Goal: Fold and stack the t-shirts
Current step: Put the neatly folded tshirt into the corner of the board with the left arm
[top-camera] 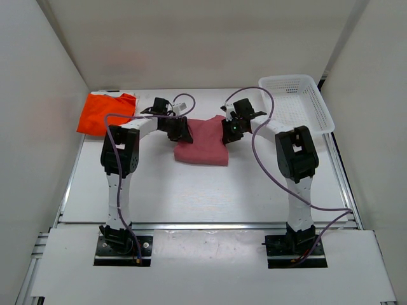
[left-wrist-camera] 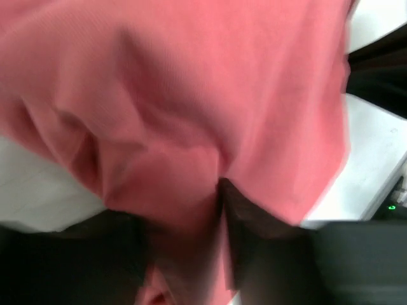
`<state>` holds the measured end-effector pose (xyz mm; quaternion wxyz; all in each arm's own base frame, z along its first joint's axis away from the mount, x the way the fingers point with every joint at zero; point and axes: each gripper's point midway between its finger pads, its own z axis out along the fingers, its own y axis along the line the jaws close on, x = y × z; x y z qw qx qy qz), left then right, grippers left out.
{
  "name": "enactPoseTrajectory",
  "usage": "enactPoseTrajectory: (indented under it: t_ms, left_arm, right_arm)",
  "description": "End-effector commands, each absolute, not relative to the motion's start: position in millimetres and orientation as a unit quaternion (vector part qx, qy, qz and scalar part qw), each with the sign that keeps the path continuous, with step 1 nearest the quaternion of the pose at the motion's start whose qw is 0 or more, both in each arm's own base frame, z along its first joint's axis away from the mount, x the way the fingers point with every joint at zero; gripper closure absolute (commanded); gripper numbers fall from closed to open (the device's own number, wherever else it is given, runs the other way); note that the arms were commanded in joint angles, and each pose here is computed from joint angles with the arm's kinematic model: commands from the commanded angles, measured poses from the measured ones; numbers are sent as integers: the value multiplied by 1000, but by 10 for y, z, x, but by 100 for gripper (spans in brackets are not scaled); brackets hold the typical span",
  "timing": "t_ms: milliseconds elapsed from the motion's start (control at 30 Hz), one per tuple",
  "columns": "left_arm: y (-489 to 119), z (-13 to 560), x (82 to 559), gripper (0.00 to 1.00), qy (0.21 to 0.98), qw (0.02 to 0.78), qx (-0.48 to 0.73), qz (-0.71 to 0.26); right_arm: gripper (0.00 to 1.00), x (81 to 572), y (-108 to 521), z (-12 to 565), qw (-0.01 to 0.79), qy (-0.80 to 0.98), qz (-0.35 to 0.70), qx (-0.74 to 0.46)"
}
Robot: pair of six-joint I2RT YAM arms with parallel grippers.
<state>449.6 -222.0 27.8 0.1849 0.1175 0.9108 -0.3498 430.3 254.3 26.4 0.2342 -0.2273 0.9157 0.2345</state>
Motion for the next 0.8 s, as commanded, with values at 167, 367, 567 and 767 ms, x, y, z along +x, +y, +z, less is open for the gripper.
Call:
enactPoseTrajectory:
  t_ms: [167, 367, 567, 767]
  left_arm:
    - [-2034, -86, 4209, 100, 941, 129, 119, -288]
    - [-1584, 422, 4438, 100, 946, 204, 129, -216]
    - [-1136, 948, 4641, 100, 941, 277, 173, -92]
    - [-566, 1292, 4868, 100, 924, 323, 200, 52]
  right_arm:
    - [87, 4397, 2606, 638, 263, 901, 263, -224]
    - [88, 4419, 2373, 1152, 316, 888, 248, -224]
    - [88, 4375, 2258, 1491, 356, 872, 223, -251]
    - [88, 4338, 2280, 1668, 383, 856, 203, -282]
